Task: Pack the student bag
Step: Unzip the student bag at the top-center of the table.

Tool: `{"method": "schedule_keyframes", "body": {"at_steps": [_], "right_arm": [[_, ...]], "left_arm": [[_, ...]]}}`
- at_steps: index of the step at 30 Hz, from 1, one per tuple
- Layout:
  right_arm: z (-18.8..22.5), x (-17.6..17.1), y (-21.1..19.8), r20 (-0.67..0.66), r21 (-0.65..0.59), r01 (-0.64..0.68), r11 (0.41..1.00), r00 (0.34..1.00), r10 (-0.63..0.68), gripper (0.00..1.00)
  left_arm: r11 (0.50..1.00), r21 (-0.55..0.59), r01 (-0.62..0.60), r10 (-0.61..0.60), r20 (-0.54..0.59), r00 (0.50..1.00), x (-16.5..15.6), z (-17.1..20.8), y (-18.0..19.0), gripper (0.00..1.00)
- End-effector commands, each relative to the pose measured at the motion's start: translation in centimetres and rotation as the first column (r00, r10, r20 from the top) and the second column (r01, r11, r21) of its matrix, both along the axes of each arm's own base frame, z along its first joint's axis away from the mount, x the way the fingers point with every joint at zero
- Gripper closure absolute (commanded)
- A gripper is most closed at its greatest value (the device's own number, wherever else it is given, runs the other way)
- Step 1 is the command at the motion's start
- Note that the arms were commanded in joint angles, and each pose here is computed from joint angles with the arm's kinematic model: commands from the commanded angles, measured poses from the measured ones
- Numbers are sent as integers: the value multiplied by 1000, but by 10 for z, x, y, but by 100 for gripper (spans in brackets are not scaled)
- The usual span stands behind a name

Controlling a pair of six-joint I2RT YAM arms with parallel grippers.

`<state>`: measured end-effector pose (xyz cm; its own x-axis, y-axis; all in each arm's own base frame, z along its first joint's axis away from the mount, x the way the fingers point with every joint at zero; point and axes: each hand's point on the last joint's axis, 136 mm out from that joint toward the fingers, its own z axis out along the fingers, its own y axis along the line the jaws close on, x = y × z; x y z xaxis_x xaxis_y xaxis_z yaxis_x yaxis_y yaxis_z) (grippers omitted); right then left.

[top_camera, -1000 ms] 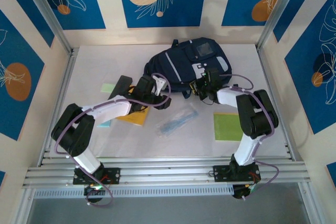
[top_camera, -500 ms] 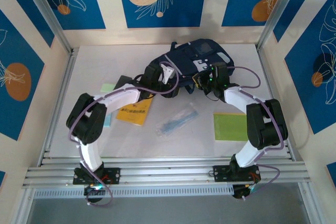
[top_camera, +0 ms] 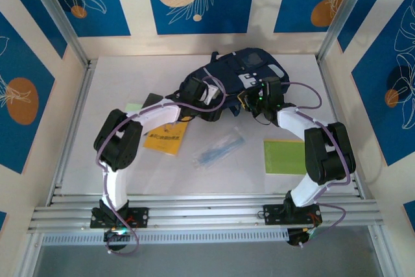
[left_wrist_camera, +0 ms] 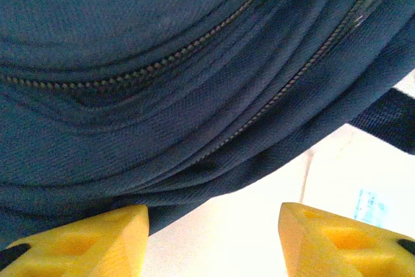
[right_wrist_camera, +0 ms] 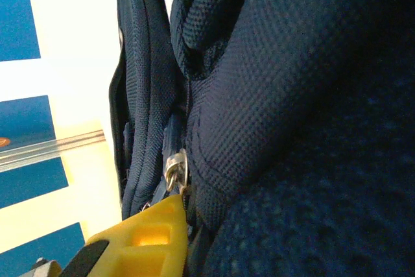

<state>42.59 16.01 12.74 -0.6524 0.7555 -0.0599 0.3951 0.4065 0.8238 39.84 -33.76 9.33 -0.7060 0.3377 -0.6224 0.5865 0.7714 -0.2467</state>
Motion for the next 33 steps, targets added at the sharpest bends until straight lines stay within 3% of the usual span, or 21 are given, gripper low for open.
{"method": "schedule_keyframes", "body": {"at_steps": [1, 10, 22, 30, 33], "right_arm": [[45, 9, 14, 151, 59, -91, 994, 985, 81, 100], [48, 8, 20, 175, 73, -127, 989, 978, 112, 100], [39, 5, 22, 168, 59, -181, 982, 971, 169, 100], [41, 4, 28, 197, 76, -228, 971, 958, 210, 100], [43, 5, 29, 206, 77, -237, 968, 954, 217, 100]], "left_arm": [[990, 121, -69, 70, -8, 997, 2, -23, 30, 41], [997, 41, -65, 59, 136, 989, 25, 10, 22, 30], [972, -235, 6, 3, 38, 999, 16, 57, 0, 31], [950, -311, -13, -9, -70, 997, 26, 35, -8, 35], [940, -341, 3, -39, -98, 994, 25, 34, -16, 41]]}}
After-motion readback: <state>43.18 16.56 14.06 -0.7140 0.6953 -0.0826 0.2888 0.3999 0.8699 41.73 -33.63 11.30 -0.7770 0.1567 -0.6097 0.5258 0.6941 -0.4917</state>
